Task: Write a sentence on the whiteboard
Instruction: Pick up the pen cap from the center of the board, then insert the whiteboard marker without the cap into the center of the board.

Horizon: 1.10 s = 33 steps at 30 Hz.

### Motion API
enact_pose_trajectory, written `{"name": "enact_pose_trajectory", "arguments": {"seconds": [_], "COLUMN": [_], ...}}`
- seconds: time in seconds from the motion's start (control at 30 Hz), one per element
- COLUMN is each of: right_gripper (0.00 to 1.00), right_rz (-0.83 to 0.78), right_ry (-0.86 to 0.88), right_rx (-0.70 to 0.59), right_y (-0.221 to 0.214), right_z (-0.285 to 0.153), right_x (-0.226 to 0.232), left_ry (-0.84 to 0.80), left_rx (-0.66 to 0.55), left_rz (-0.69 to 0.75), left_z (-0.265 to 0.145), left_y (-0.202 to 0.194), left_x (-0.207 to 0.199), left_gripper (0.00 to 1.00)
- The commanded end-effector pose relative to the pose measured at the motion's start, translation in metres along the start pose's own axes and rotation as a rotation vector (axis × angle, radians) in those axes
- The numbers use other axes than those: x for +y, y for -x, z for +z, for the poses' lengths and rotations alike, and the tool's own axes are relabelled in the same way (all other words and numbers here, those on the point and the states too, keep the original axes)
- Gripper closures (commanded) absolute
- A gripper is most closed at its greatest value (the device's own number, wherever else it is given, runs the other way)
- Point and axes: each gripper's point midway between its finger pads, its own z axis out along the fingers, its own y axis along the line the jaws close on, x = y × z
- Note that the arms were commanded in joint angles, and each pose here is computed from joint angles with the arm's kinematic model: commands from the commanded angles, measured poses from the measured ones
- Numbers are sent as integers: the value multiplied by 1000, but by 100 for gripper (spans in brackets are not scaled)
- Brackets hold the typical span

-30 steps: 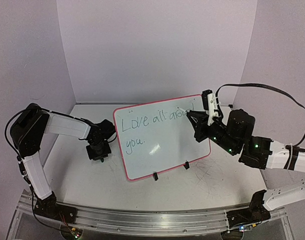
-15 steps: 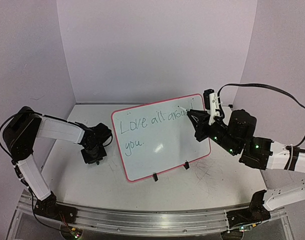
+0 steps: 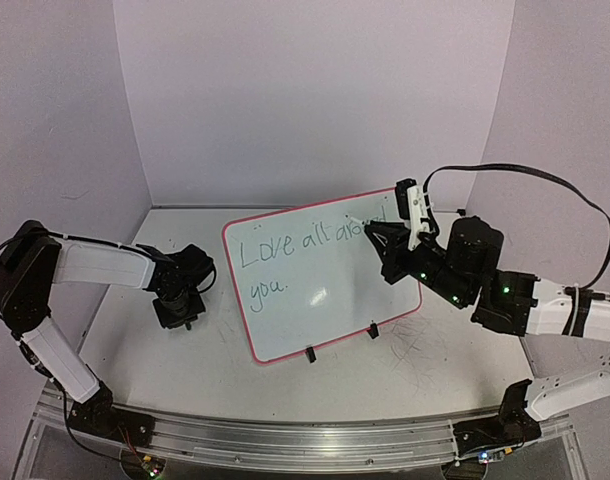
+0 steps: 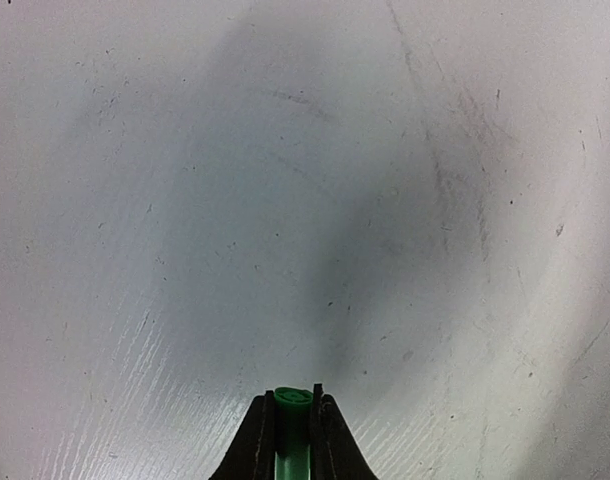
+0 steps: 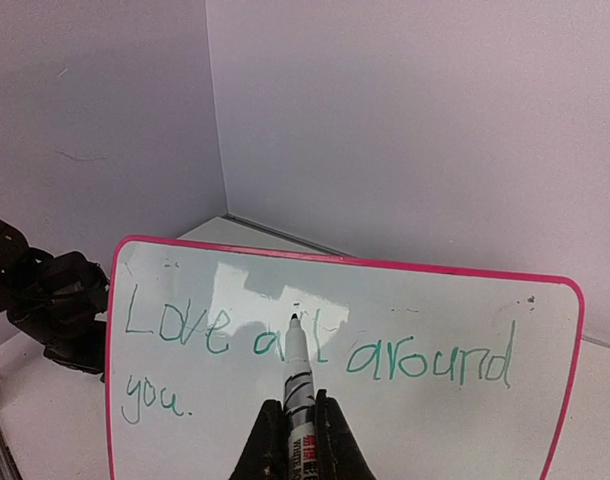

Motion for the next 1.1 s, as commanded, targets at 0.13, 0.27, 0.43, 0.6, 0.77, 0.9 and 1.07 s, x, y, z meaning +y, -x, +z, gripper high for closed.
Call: {"name": "enact_pose_trajectory", "arguments": {"seconds": [0.13,0.27,0.43,0.6,0.77,0.9,1.07], "right_gripper": [100,100,100,100,100,100,100], "right_rz": [3,-42,-42,-12,87,148,163], "right_ry": [41,81,147,246,329,374,355], "right_rx": [-28,-7,9,14,17,-4,-3], "right_y": [23,22,21,26,31,38,30], "right_z": [8,15,27,39,60,73,90], "right_x": [11,25,55,103,154,194,228], "left_ry": [-137,-286,-493,-710,-961,-1170,-1376], "left_rx": [-46,-120,-235,-331,-337,-332,-311], "left_rz": [-24,-115,-234,-279,-285,-279,-261], "left_z": [-42,-88,-152,-217,-264,-298,-337], "left_y": [15,32,56,79,88,92,95], "left_x": [-4,-3,5,1,-29,-54,-77], "left_gripper": [92,93,94,94,95,96,98]}}
